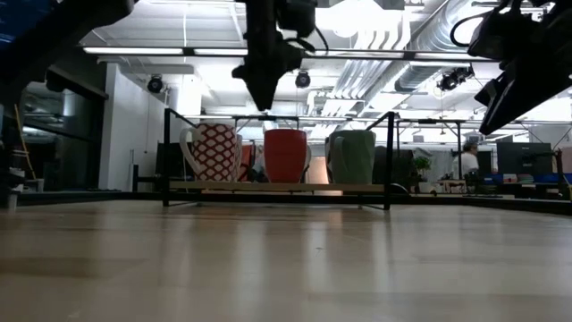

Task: Place coffee mugs
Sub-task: Put the red mug on the shelf

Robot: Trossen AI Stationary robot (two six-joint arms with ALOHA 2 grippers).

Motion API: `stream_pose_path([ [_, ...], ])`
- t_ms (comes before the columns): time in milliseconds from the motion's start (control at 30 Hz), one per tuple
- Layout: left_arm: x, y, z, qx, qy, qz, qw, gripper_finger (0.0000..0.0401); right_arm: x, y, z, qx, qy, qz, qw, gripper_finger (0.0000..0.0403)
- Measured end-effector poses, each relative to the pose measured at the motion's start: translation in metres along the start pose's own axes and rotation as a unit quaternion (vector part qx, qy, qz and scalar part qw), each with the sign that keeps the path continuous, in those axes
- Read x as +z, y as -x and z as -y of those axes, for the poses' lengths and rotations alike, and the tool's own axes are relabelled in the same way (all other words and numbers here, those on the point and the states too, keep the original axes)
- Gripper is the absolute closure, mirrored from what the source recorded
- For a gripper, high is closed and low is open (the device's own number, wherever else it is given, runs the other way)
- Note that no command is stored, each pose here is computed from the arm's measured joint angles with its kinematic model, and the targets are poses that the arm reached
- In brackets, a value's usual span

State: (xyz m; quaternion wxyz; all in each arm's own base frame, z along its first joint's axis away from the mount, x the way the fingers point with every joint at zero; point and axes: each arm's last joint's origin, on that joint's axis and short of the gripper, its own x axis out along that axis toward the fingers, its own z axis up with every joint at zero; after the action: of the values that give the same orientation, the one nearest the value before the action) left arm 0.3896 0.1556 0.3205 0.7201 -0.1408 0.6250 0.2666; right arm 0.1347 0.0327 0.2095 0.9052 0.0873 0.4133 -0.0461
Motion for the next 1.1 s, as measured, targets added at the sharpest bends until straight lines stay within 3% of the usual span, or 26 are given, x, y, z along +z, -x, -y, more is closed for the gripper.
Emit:
stream_pose_path([
  [333,0.006,-0.017,-0.001,0.001,-0.008,-0.017,1.000,0.0318,0.002,0.000,-0.001,0.004,-0.007,0.009,1.000,0.0336],
  [733,0.013,-0.040,-0.005,-0.029,0.000,-0.050,0.998,0.0381,0.002,0.000,-0.001,0.007,-0.006,0.007,1.000,0.0336],
  [1100,0.018,-0.059,-0.011,-0.022,0.007,-0.072,0.997,0.0386,0.001,0.000,-0.001,0.010,0.004,0.004,1.000,0.0336],
])
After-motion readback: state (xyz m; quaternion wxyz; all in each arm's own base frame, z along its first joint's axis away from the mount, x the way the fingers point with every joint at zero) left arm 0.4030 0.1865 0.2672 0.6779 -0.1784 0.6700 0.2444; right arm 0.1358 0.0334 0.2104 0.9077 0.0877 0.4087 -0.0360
